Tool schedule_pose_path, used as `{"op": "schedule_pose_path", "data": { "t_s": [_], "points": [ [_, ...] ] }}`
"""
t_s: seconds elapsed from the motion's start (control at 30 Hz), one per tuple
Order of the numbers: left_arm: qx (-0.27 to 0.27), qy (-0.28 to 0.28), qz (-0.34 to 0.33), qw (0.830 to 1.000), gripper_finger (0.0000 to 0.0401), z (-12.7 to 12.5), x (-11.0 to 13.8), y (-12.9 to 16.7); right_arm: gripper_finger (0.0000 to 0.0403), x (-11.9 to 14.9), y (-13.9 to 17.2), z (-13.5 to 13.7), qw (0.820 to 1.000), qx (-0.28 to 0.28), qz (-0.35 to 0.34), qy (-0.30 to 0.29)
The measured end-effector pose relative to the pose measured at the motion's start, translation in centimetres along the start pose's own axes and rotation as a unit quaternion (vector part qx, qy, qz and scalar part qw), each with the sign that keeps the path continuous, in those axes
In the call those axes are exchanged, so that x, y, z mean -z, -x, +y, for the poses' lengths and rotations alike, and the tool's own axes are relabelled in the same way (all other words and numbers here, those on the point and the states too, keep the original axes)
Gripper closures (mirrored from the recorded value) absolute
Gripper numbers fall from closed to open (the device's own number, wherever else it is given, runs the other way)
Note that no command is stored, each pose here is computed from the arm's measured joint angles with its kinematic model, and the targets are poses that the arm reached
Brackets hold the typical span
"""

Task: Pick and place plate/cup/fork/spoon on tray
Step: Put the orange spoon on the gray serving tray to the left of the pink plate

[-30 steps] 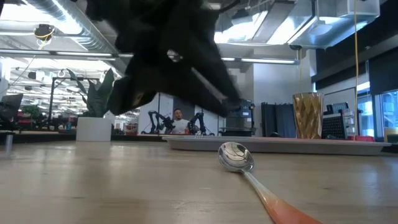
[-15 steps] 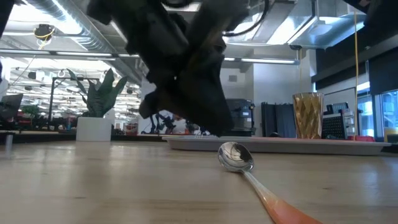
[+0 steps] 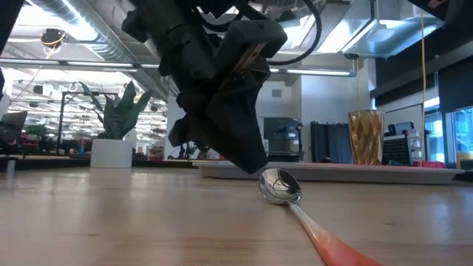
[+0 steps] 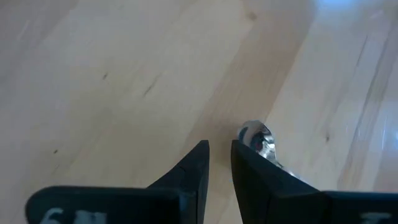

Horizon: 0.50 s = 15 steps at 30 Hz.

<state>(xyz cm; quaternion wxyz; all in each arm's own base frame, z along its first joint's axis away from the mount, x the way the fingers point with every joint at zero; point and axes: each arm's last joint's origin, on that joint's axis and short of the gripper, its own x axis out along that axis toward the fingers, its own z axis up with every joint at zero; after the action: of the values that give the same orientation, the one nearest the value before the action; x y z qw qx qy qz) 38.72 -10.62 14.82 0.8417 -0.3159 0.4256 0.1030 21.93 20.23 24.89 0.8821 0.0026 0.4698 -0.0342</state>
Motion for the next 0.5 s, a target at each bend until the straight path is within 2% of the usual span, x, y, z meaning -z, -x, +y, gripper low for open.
{"op": "schedule_pose_path", "data": {
  "t_s": [0.27,0.5],
  "points": [
    [0.005,-0.003,0.006,1.000,0.0340,0.0,0.1,0.0,0.0398,0.0,0.0,0.0,1.000,0.000,0.000,0.001],
    [0.006,-0.005,0.022,1.000,0.0340,0.3,0.6,-1.3,0.0398,0.0,0.0,0.0,1.000,-0.001,0.003,0.001]
  ]
}}
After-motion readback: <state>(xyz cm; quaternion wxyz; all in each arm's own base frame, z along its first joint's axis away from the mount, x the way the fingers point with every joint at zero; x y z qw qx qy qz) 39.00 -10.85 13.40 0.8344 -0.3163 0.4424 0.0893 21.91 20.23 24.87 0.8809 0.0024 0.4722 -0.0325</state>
